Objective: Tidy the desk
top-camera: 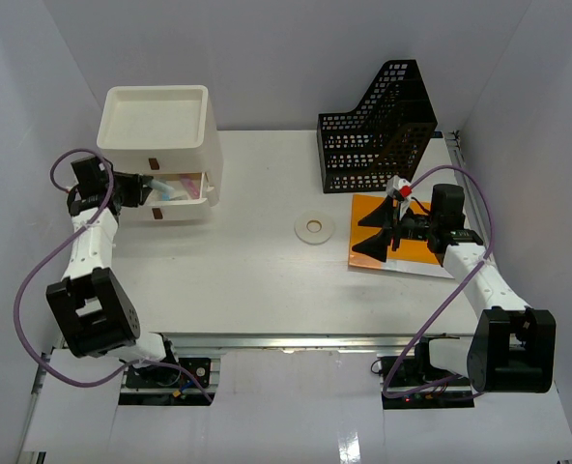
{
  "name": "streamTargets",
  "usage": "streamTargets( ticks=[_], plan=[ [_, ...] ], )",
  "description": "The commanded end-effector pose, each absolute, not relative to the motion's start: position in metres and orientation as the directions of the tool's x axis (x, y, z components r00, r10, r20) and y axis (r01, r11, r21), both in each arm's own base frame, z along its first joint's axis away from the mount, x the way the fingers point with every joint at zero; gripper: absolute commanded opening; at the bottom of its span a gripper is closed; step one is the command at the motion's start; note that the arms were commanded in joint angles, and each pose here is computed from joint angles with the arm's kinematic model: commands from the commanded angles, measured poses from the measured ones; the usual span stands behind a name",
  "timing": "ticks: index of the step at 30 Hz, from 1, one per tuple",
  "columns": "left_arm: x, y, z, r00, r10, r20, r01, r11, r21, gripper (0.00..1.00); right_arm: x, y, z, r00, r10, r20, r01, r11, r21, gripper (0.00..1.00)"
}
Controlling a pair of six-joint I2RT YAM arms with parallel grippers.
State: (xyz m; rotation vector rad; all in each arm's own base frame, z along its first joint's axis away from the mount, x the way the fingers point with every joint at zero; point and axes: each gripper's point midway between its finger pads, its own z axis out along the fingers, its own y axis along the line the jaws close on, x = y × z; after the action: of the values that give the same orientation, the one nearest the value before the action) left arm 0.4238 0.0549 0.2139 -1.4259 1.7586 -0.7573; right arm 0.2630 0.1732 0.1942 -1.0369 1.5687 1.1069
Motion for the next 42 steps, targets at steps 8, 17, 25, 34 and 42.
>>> streamTargets(
  ticks=[8,17,25,34,42],
  plan=[
    [0.451,0.054,0.232,-0.145,-0.967,-0.209,-0.514,0.254,-0.819,0.86,0.268,0.171,0.2,-0.179,-0.135,-0.975,-0.959,0.245,0.142,0.9],
    [0.419,0.052,0.266,-0.22,-0.831,-0.512,-0.319,0.557,-0.767,0.34,0.268,0.169,0.198,-0.176,-0.143,-0.974,-0.958,0.251,0.136,0.9],
    [0.356,0.06,0.221,-0.164,-0.86,-0.484,-0.433,0.503,-0.748,0.08,0.268,0.169,0.197,-0.177,-0.144,-0.974,-0.958,0.251,0.137,0.9],
    [0.341,0.056,0.127,-0.246,-0.915,-0.318,-0.64,0.4,-0.656,0.0,0.268,0.169,0.198,-0.176,-0.144,-0.974,-0.958,0.251,0.136,0.9],
    [0.371,0.071,0.089,-0.256,-0.926,-0.277,-0.71,0.375,-0.596,0.0,0.27,0.168,0.197,-0.175,-0.147,-0.973,-0.957,0.256,0.133,0.9]
  ],
)
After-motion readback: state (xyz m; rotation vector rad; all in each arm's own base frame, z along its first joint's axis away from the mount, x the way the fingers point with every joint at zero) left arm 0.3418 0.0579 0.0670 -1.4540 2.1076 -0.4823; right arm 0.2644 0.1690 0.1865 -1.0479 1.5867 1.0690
